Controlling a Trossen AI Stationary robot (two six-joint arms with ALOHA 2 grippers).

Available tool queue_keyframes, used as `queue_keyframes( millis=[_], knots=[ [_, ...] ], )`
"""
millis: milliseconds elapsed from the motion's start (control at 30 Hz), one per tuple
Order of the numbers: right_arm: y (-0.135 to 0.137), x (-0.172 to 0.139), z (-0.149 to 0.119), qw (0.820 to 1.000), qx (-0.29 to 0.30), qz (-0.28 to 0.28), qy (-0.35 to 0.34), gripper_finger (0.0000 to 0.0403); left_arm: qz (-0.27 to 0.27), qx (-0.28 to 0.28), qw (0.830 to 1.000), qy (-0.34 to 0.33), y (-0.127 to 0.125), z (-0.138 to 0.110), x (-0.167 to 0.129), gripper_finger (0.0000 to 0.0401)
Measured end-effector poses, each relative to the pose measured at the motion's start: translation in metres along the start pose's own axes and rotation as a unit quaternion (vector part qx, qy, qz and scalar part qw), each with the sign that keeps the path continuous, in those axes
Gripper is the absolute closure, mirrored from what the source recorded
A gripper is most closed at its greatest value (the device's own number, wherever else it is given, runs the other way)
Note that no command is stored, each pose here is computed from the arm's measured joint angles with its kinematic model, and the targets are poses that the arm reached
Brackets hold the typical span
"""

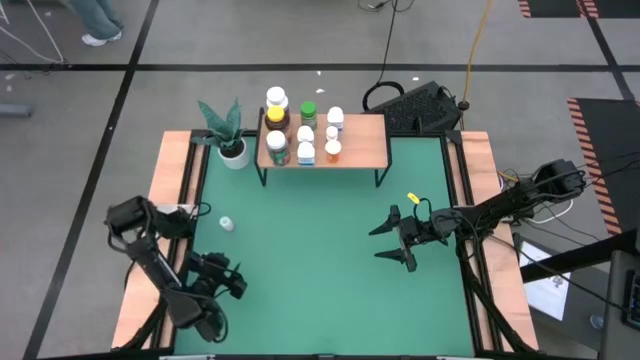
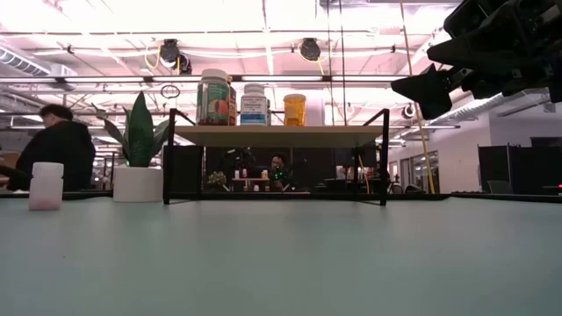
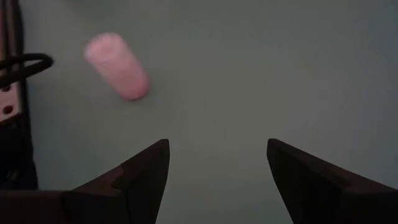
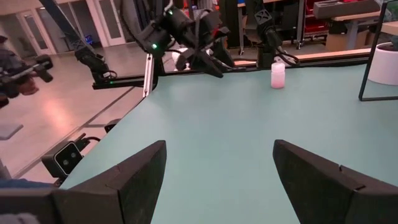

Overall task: Pick and place medicine bottles onto shelf by color
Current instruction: Put the transparent pill bottle on the shelf

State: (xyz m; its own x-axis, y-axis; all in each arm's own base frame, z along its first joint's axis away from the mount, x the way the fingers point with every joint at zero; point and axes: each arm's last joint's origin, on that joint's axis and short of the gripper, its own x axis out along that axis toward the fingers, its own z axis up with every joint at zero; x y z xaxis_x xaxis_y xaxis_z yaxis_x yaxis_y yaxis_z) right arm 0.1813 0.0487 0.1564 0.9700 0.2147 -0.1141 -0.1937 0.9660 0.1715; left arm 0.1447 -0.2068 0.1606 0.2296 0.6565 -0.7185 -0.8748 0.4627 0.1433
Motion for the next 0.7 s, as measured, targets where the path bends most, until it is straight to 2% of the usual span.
queue_keyframes(
  millis=[167, 267, 400, 567, 700],
  knots=[
    [0.0, 0.0, 0.0, 1.0, 0.0, 0.0, 0.0, 0.0115, 0.001, -0.045, 0.998, -0.042, 0.025, -0.017, 0.025, 0.0128],
    [0.0, 0.0, 0.0, 1.0, 0.0, 0.0, 0.002, 0.0115, -0.014, -0.059, 0.997, -0.042, 0.03, -0.024, 0.042, 0.0128],
    [0.0, 0.0, -0.002, 1.0, -0.001, -0.002, 0.01, 0.0115, -0.006, -0.074, 0.997, -0.036, 0.035, -0.025, 0.065, 0.0128],
    [0.0, 0.0, -0.002, 1.0, -0.001, -0.002, 0.011, 0.0115, 0.051, -0.114, 0.992, -0.019, 0.043, -0.02, 0.087, 0.0128],
    [0.0, 0.0, -0.002, 1.0, -0.001, -0.002, 0.012, 0.0115, 0.061, -0.122, 0.99, -0.026, 0.046, -0.015, 0.096, 0.0128]
  ],
)
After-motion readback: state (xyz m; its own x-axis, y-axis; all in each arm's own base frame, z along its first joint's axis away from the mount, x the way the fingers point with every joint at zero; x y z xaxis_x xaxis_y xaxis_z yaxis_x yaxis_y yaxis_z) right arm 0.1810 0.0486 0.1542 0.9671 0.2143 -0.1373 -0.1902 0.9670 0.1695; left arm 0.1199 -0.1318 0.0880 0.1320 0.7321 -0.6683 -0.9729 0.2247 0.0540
